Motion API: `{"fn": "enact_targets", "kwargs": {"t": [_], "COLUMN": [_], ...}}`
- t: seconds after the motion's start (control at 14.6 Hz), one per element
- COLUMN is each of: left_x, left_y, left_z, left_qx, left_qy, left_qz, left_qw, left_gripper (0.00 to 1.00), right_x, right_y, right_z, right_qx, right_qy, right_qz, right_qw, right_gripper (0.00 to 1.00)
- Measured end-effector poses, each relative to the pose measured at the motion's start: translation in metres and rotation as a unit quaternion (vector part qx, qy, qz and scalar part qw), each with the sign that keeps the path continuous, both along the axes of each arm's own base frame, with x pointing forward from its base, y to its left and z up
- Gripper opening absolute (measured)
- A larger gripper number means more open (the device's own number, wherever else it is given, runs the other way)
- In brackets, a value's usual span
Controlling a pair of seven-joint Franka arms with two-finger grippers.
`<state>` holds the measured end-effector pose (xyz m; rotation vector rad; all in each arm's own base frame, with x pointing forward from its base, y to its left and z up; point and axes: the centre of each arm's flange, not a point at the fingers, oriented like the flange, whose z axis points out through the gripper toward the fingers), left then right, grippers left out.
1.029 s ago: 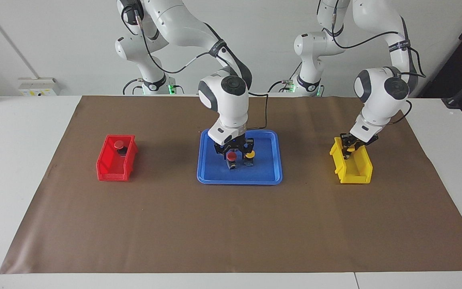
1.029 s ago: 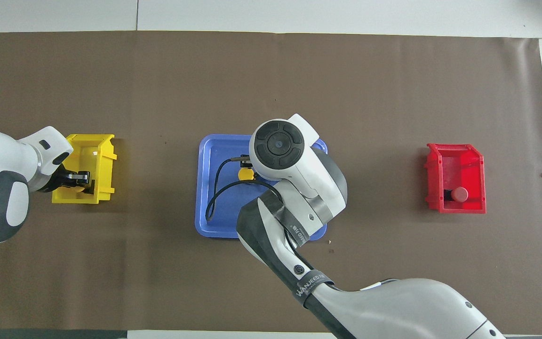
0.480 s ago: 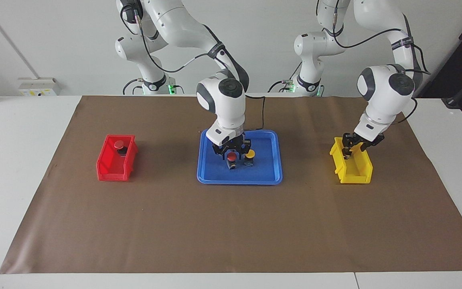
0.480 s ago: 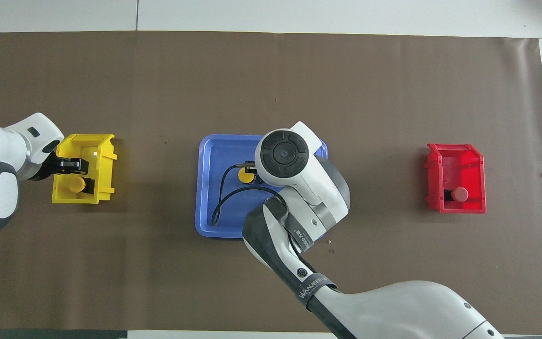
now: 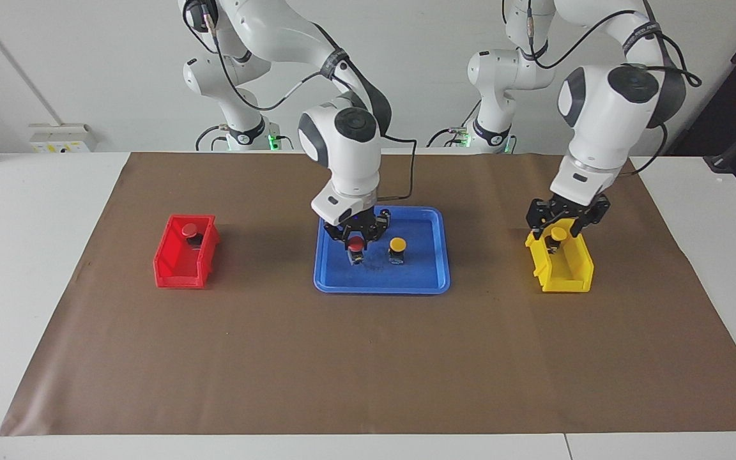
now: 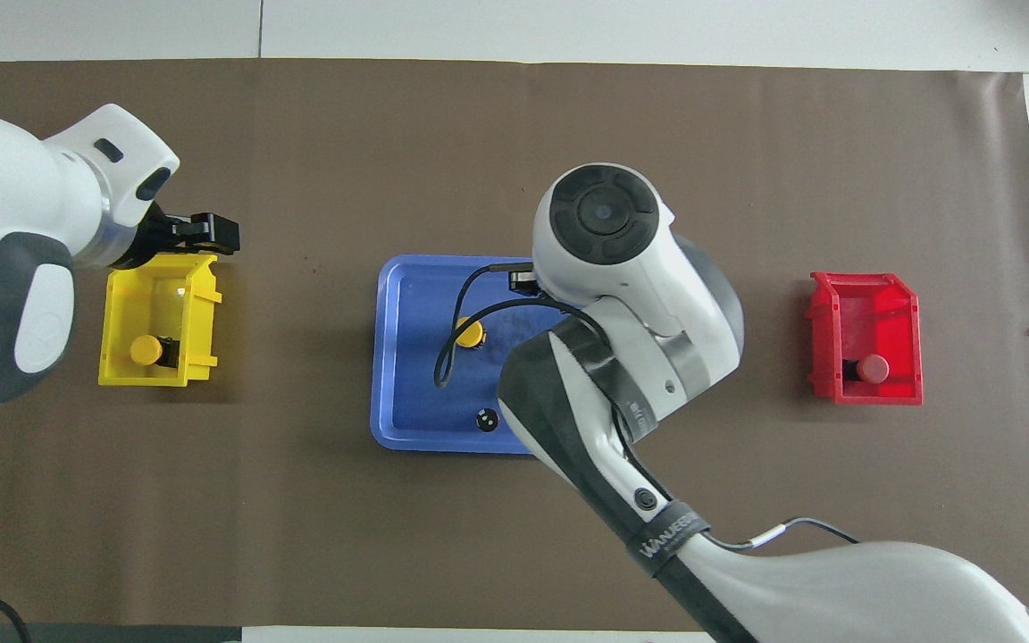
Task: Sort red and yellow buttons by color
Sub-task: 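Carry the red button to the red bin while the left gripper reaches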
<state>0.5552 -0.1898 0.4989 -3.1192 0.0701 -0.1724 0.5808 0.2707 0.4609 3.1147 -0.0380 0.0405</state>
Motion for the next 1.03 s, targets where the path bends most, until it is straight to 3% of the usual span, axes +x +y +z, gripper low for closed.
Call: {"fn": "enact_targets", "kwargs": {"t": [0.14, 0.27, 0.41, 0.55, 0.75, 1.03], "left_x": [-0.011, -0.024, -0.042, -0.061, -0.087, -0.089], "left_y": [-0.057, -0.111, -0.159, -0.194, -0.229, -0.233], "left_z": [-0.022, -0.053, -0.084, -0.104, -0.123, -0.138], "left_qx": [-0.007, -0.015, -0.016, -0.015, -0.011, -0.006], "left_qy": [0.002, 0.005, 0.013, 0.021, 0.03, 0.035], "left_qz": [0.006, 0.013, 0.013, 0.009, 0.003, 0.004], "left_qw": [1.0, 1.0, 1.0, 1.0, 0.999, 0.999], "left_gripper": [1.0, 1.0, 1.0, 0.99, 0.99, 0.95], "right_x": [0.008, -0.006, -0.023, -0.031, -0.034, -0.045], "right_y": [-0.122, -0.242, -0.325, -0.354, -0.341, -0.332], "right_z": [0.03, 0.031, 0.019, 0.001, -0.028, -0.063], "right_qx": [-0.002, -0.003, 0.0, 0.0, -0.002, -0.003], "right_qy": [0.004, 0.008, 0.01, 0.002, -0.012, -0.019], "right_qz": [0.011, 0.028, 0.046, 0.055, 0.068, 0.075], "right_qw": [1.0, 1.0, 0.999, 0.998, 0.998, 0.997], "right_gripper": [0.41, 0.41, 0.41, 0.41, 0.41, 0.41]}}
